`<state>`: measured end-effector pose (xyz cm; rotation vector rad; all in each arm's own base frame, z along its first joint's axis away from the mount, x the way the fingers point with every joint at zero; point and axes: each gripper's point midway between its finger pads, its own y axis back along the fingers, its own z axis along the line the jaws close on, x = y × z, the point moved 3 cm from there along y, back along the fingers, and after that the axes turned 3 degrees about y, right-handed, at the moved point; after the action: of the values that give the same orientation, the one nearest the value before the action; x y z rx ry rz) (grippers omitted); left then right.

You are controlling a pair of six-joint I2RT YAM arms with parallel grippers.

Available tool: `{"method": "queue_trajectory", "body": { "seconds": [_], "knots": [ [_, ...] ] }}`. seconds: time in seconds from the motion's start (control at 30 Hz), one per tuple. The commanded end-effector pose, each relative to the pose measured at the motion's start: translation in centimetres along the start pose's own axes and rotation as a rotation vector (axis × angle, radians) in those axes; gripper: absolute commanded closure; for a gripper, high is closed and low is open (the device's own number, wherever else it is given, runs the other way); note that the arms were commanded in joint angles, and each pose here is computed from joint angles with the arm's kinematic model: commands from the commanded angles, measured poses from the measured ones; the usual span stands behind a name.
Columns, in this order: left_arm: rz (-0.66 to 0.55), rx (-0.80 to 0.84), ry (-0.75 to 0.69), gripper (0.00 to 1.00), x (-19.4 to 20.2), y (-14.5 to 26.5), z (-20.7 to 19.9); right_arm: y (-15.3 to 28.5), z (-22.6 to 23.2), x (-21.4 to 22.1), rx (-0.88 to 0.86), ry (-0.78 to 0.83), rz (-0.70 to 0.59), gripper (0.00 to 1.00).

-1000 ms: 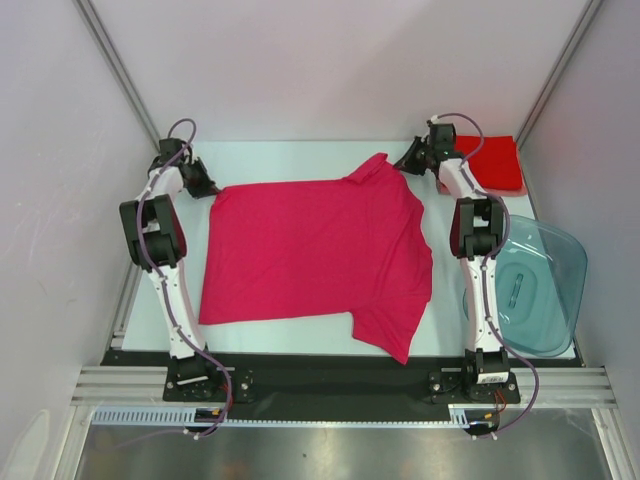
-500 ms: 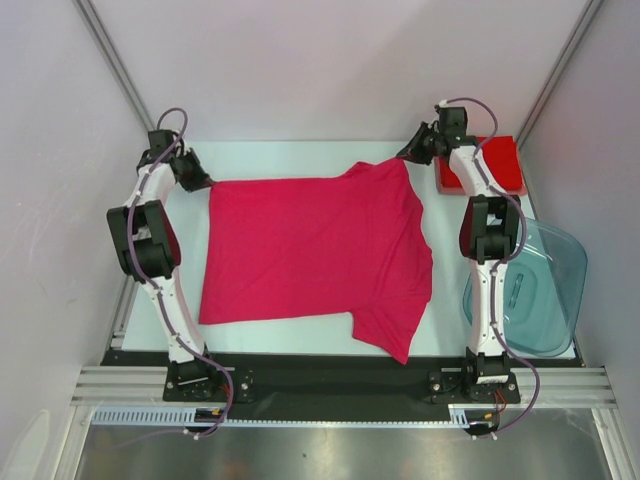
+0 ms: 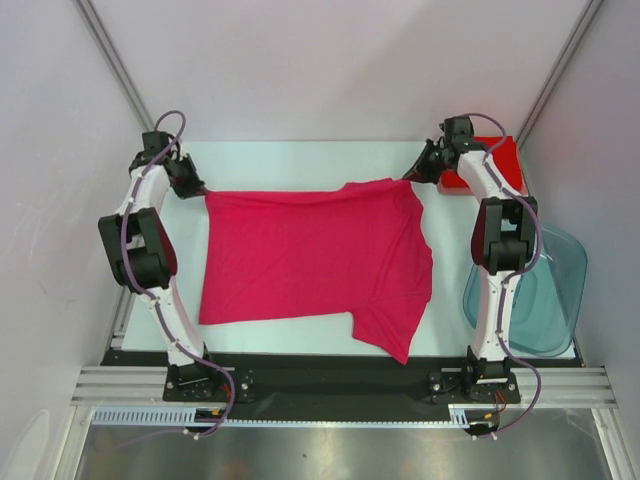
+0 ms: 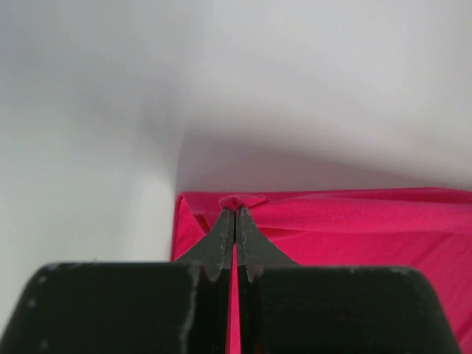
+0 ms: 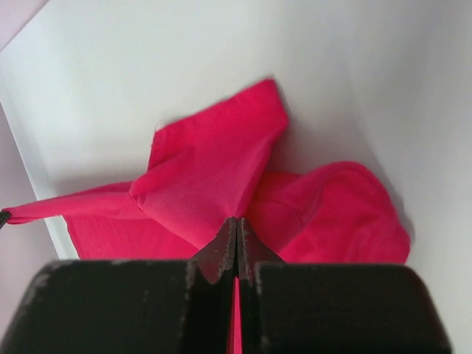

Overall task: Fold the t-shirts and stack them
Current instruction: Fold the tshirt

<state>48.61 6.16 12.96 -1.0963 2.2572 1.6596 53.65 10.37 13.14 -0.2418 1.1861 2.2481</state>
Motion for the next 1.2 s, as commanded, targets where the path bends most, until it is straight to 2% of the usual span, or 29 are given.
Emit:
{"method": "queue_trajectory", "body": {
  "seconds": [0.0,0.2,0.53,0.77,1.17],
  "knots": [
    [-0.031,-0.038,-0.042,1.00,-0.6,2.8,0.7,3.7,1.1,-0.7,0.001,0.034,-0.046,1.00],
    [-0.013,-0.056,-0.053,1.00,0.5,3.5,1.4,5.9,1.4,0.6,-0.006,0.029,-0.054,1.00],
    [0.038,-0.093,-0.053,1.00,3.5,4.4,2.5,6.2,-0.3,5.3,0.041,-0.016,0.030,1.00],
    [0.087,-0.103,-0.024,1.00,5.7,3.8,3.2,6.4,-1.3,7.3,0.066,-0.030,0.050,1.00],
    [0.137,-0.141,-0.005,1.00,6.8,2.3,4.3,5.4,-2.2,9.4,0.088,-0.033,0.085,1.00]
  ]
}}
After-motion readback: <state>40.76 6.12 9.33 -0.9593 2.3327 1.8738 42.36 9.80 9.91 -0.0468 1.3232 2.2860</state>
